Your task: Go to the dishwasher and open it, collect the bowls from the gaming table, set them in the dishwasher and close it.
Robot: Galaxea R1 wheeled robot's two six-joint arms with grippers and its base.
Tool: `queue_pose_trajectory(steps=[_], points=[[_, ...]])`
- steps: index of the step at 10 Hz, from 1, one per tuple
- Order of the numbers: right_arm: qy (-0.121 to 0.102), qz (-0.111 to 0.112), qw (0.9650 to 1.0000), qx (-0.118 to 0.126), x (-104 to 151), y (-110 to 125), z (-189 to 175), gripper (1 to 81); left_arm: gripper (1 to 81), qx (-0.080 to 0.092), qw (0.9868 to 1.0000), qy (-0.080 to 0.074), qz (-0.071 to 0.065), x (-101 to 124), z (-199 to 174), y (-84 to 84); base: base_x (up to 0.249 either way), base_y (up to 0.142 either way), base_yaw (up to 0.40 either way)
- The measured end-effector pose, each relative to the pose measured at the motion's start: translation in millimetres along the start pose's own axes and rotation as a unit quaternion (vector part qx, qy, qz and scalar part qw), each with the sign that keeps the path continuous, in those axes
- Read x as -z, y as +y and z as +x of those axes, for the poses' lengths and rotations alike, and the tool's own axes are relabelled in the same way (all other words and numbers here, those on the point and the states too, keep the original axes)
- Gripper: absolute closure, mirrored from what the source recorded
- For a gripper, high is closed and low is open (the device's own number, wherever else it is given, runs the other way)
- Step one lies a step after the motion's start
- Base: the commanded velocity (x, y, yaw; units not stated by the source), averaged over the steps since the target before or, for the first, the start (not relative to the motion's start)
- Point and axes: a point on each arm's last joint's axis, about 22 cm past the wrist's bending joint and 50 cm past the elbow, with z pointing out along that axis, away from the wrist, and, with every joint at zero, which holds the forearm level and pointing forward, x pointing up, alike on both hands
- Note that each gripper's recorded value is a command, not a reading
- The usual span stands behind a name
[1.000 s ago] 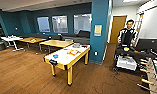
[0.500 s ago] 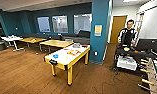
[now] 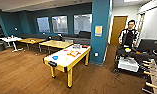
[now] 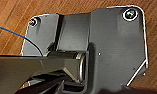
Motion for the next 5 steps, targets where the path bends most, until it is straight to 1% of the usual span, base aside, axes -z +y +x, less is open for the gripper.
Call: queue_pose_trajectory(steps=[2,3,4,5], points=[[-0.010,0.000,0.9999,-0.002,0.5,-1.1,-12.0,1.0,1.0,0.003,0.9999,-0.012,-0.002,1.1,-16.4,2.6,0.143,0.077,0.000],[-0.011,-0.002,0.9999,-0.002,1.4,2.4,-13.2,1.0,1.0,0.003,0.9999,-0.013,-0.004,0.7,-17.5,5.2,0.145,0.079,0.000],[-0.009,-0.002,1.0000,-0.002,1.2,2.8,-9.9,1.0,1.0,0.003,0.9999,-0.010,-0.003,0.4,-13.5,4.4,0.146,0.078,0.000],[-0.007,0.000,1.0000,-0.001,0.4,-0.4,-7.9,1.0,1.0,0.002,1.0000,-0.008,-0.003,0.2,-10.7,3.8,0.147,0.079,0.000]])
